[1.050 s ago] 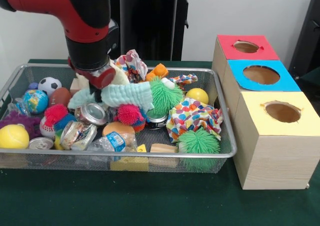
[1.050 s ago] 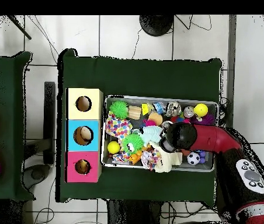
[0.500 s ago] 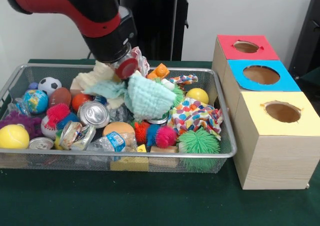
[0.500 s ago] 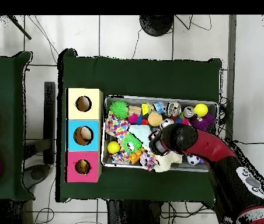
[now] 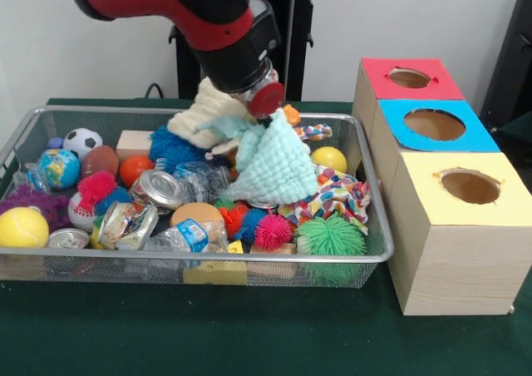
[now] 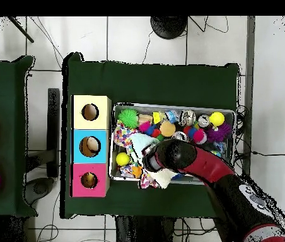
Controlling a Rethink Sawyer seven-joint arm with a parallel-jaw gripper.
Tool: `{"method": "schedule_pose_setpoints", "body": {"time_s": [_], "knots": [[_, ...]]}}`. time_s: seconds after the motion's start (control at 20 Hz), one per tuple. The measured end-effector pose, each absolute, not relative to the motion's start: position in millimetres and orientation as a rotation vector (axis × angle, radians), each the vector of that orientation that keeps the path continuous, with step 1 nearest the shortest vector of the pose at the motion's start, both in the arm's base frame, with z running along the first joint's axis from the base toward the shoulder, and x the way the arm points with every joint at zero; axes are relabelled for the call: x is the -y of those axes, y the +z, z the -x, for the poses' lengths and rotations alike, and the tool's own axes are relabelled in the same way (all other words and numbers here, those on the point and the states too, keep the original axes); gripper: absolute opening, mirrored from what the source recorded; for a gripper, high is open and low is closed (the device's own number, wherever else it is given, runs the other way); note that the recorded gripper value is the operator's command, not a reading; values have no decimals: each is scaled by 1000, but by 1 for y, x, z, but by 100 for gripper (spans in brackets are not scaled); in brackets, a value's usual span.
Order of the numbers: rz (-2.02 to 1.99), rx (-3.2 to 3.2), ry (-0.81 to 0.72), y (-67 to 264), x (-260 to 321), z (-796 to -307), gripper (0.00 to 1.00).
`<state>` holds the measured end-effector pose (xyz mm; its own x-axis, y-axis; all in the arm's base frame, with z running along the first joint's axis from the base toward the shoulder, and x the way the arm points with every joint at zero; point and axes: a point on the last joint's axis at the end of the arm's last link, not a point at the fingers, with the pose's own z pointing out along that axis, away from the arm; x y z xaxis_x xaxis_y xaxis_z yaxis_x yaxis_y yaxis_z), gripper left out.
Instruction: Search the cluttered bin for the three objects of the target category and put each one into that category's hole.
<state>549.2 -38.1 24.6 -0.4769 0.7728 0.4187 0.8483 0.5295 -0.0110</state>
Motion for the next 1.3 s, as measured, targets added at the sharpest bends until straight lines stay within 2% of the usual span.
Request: {"method": "schedule_pose_setpoints", "body": {"time_s": [0.7, 1.3], "knots": [[1312, 2359, -372, 87, -68, -529, 0], [992, 2764, -264, 157, -160, -540, 0]]}}
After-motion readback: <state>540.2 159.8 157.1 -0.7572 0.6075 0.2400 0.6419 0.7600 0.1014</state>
